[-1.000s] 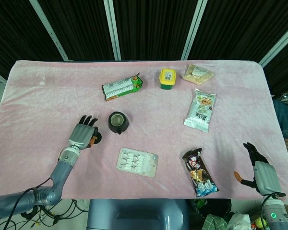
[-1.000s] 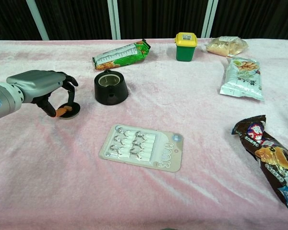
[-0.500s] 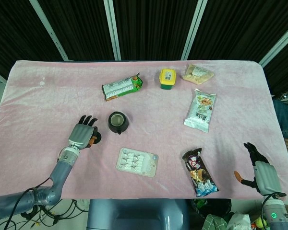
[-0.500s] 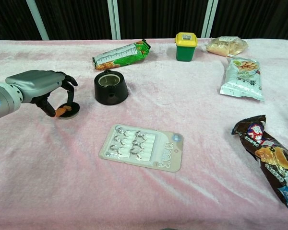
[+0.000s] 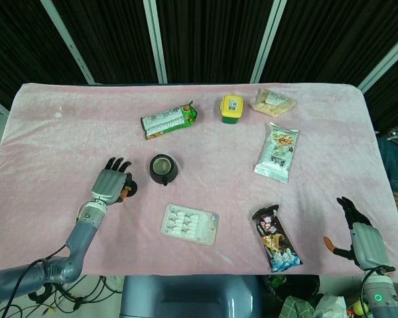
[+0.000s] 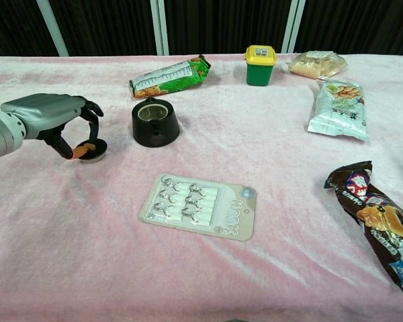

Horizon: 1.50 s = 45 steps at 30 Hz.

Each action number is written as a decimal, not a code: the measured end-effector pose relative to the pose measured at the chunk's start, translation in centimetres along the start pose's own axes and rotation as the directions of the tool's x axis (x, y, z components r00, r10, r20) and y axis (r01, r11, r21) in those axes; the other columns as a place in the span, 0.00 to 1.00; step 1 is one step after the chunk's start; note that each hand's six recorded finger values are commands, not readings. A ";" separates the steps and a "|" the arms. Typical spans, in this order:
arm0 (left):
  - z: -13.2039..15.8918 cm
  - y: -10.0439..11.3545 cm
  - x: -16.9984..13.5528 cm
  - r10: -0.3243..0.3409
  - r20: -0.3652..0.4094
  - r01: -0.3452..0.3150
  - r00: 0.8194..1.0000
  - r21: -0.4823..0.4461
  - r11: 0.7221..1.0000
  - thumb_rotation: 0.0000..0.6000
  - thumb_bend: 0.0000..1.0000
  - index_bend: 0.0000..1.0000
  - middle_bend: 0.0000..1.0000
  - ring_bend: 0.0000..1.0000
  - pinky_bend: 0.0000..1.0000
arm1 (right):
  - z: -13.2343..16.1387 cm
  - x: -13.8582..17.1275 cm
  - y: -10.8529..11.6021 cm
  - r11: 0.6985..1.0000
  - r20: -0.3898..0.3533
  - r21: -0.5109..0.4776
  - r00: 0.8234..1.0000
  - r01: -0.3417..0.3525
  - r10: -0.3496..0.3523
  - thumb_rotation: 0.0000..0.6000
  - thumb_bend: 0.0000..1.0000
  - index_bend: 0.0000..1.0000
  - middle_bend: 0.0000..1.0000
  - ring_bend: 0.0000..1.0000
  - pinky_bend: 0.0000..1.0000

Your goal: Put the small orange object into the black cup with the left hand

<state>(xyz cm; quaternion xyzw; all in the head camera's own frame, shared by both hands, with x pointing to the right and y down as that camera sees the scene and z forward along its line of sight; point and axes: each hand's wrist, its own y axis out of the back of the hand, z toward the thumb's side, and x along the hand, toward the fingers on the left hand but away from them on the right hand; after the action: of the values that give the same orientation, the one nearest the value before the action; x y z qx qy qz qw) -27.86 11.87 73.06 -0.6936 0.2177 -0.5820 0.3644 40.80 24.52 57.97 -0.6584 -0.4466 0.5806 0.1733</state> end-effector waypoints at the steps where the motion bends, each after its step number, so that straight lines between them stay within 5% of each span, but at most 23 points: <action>1: 0.0 0.2 0.0 0.004 0.003 -0.004 1.000 -0.004 1.000 1.00 0.43 0.55 0.14 0.00 0.00 | 0.0 0.0 0.0 1.000 0.000 0.001 1.000 0.000 0.000 1.00 0.22 0.05 0.04 0.15 0.16; 16: 0.5 6.4 0.7 0.157 0.078 -0.144 0.985 -0.150 0.978 1.00 0.43 0.56 0.14 0.00 0.00 | 0.1 0.0 -0.1 1.000 -0.004 0.007 1.000 -0.002 0.002 1.00 0.22 0.05 0.04 0.15 0.16; 23: 1.6 8.6 2.6 0.157 0.118 -0.140 0.980 -0.141 0.980 1.00 0.43 0.56 0.14 0.00 0.00 | -0.1 0.0 -0.1 1.000 0.008 0.001 1.000 0.002 -0.002 1.00 0.22 0.05 0.04 0.15 0.16; 45: 5.5 7.3 7.3 0.066 0.124 -0.051 0.990 -0.114 0.992 1.00 0.43 0.57 0.14 0.00 0.00 | -0.2 0.0 0.1 1.000 0.012 -0.008 1.000 0.003 -0.003 1.00 0.22 0.05 0.04 0.15 0.16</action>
<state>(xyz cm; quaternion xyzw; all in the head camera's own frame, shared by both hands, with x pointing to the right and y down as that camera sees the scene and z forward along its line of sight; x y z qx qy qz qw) -20.02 3.30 71.96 -0.7419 0.2460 -0.5125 0.3556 41.03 24.54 57.97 -0.6549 -0.4510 0.5824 0.1690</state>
